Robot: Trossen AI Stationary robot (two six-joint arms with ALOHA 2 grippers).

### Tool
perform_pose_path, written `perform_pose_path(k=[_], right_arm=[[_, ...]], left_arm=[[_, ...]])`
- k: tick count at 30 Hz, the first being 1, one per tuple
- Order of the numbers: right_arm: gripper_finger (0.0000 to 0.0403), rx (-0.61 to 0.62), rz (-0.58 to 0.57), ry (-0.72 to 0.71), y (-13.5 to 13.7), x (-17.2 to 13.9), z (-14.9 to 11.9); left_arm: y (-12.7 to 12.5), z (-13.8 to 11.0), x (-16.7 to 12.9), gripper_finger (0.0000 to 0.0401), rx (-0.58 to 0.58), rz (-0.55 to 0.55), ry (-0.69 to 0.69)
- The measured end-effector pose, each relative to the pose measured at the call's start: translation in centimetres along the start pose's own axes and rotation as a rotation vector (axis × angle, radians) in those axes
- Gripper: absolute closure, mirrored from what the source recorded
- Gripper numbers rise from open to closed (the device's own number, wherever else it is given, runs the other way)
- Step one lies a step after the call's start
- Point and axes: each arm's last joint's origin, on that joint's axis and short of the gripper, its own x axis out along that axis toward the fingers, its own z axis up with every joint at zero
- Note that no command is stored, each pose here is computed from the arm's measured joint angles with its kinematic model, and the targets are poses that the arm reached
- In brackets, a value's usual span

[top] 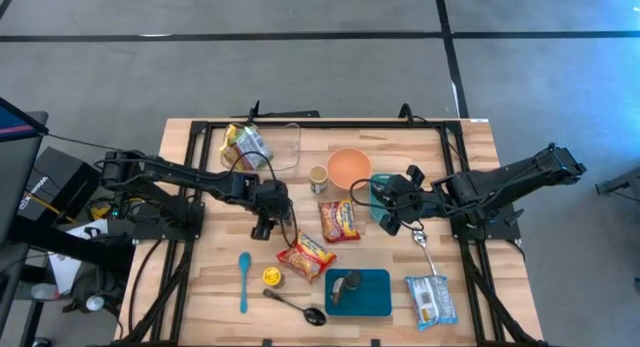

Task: Pick & Place Food Item
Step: Put the black seasoning can into the blue bin

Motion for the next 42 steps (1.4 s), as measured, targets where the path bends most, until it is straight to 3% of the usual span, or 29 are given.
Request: perform_pose_path(k=[19, 42], right_arm=[[0.0331, 0.003, 0.002, -0.002, 0.02, 0.0, 0.03], [0.0331, 0.008, 0.007, -0.011, 0.08, 0.0, 0.12]], left_arm=[[0.0, 0.0, 0.0, 0.0273, -0.051, -0.003, -0.001], [0.03, 0.03, 0.0, 0.0272, -0.052, 0.002, -0.004]])
